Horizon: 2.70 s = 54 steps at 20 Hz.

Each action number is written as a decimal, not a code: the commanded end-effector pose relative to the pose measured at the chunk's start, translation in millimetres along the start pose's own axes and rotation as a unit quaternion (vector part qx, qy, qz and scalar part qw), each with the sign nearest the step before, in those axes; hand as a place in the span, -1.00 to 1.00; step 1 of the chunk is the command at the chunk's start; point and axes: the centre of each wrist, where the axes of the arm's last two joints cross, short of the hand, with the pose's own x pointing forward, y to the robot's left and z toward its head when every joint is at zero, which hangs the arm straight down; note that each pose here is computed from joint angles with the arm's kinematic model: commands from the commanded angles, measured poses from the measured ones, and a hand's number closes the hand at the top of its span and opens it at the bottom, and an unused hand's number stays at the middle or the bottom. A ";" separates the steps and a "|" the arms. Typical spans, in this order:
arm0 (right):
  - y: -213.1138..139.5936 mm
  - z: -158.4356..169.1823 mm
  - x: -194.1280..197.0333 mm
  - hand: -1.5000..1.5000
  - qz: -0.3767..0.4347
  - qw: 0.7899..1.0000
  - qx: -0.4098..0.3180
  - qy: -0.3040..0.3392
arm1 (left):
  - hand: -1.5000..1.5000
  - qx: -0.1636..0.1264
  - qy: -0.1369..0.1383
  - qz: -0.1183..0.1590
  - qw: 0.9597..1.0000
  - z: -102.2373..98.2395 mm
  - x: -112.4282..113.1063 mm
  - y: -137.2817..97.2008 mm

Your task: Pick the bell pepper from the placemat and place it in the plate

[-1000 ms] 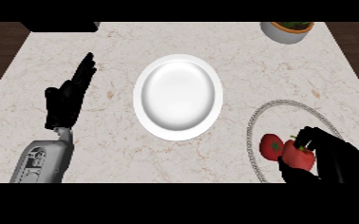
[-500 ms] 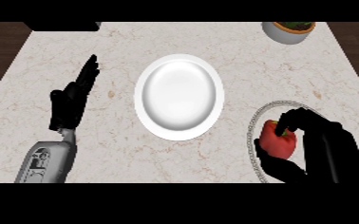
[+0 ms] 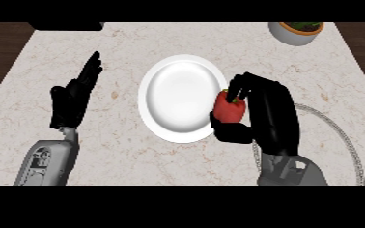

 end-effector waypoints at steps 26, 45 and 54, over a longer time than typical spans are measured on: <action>160.9 -58.5 6.6 -1.00 -0.128 0.985 0.082 0.081 | 0.00 -0.019 -0.008 0.003 1.000 -6.0 0.8 -3.1; 57.3 -6.8 -108.6 -1.00 -0.294 0.937 -0.107 0.153 | 0.00 0.015 -0.001 0.003 1.000 1.7 1.5 23.0; 20.6 12.5 -185.5 -1.00 -0.301 0.939 -0.090 0.136 | 0.00 0.002 -0.003 0.000 1.000 -3.3 8.6 -2.4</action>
